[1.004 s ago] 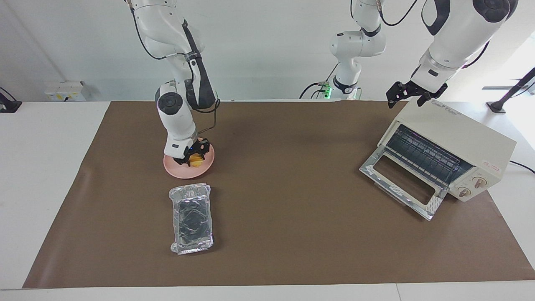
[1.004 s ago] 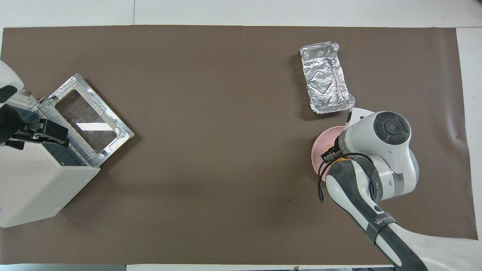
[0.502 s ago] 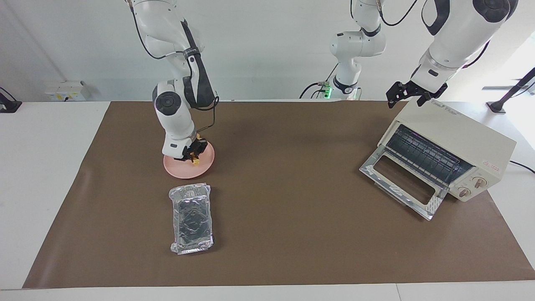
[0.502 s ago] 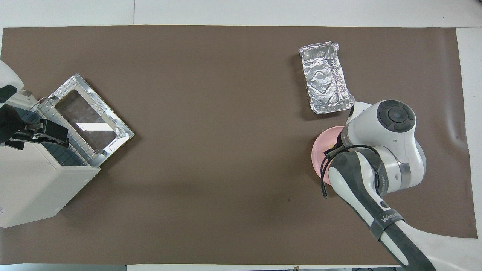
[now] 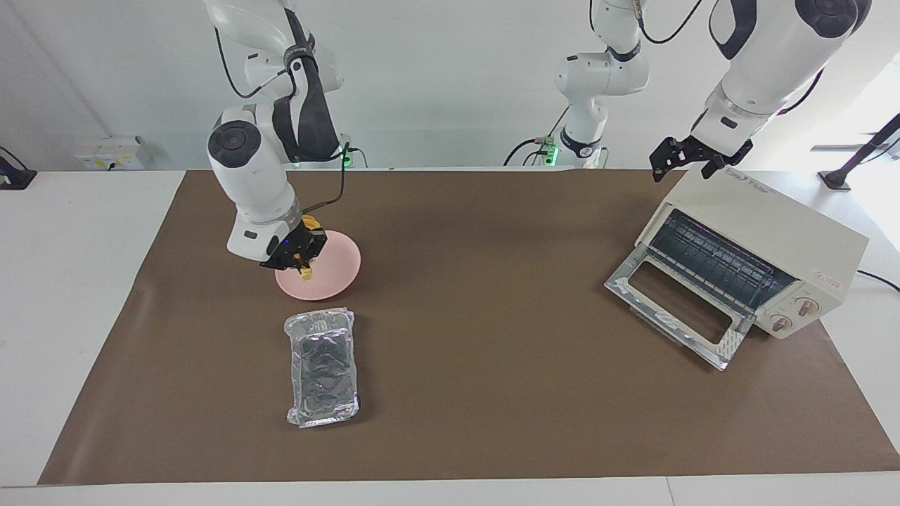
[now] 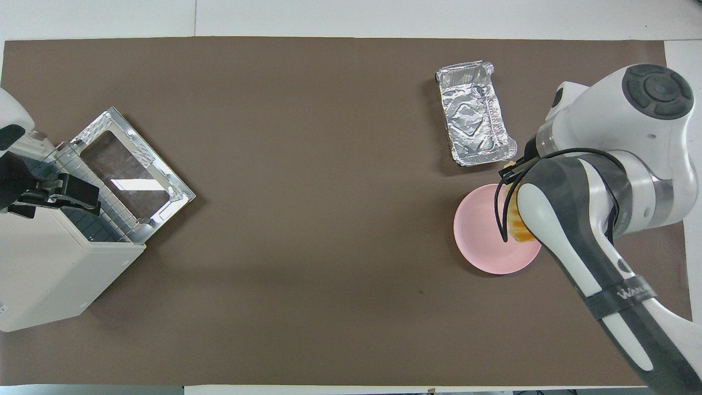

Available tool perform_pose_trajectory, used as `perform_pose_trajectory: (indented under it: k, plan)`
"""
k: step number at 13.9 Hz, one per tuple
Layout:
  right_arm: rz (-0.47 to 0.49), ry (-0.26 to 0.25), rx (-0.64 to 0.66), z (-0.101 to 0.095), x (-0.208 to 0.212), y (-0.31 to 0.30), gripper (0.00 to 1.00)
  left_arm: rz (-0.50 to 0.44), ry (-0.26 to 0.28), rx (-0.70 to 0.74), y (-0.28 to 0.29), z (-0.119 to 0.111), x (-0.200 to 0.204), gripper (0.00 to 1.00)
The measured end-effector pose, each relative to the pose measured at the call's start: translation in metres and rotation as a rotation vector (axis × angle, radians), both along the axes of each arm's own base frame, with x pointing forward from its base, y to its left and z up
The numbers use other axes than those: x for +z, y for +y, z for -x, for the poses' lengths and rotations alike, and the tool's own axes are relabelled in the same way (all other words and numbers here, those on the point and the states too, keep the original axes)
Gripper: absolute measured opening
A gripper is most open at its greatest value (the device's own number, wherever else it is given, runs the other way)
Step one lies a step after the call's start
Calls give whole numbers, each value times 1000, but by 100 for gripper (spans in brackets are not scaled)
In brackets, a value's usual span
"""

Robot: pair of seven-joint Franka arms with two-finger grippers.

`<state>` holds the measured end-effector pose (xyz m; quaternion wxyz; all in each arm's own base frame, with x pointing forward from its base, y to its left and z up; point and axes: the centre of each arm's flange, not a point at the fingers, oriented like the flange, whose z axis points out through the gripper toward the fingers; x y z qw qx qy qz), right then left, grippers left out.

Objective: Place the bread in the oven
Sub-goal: 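Lift the bread roll and carry it over the foil tray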

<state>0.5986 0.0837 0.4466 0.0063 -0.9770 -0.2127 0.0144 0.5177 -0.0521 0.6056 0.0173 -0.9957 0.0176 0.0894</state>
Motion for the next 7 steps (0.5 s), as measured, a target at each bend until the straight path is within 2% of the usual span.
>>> perform_pose_trajectory:
  k: [4,7]
  plan:
    - [-26,-51,-62,-49,6,-1,12,0,0,0,0,0,0,100]
    - [-40,-40,-174,-99,-10,3,12,0,0,0,0,0,0,100]
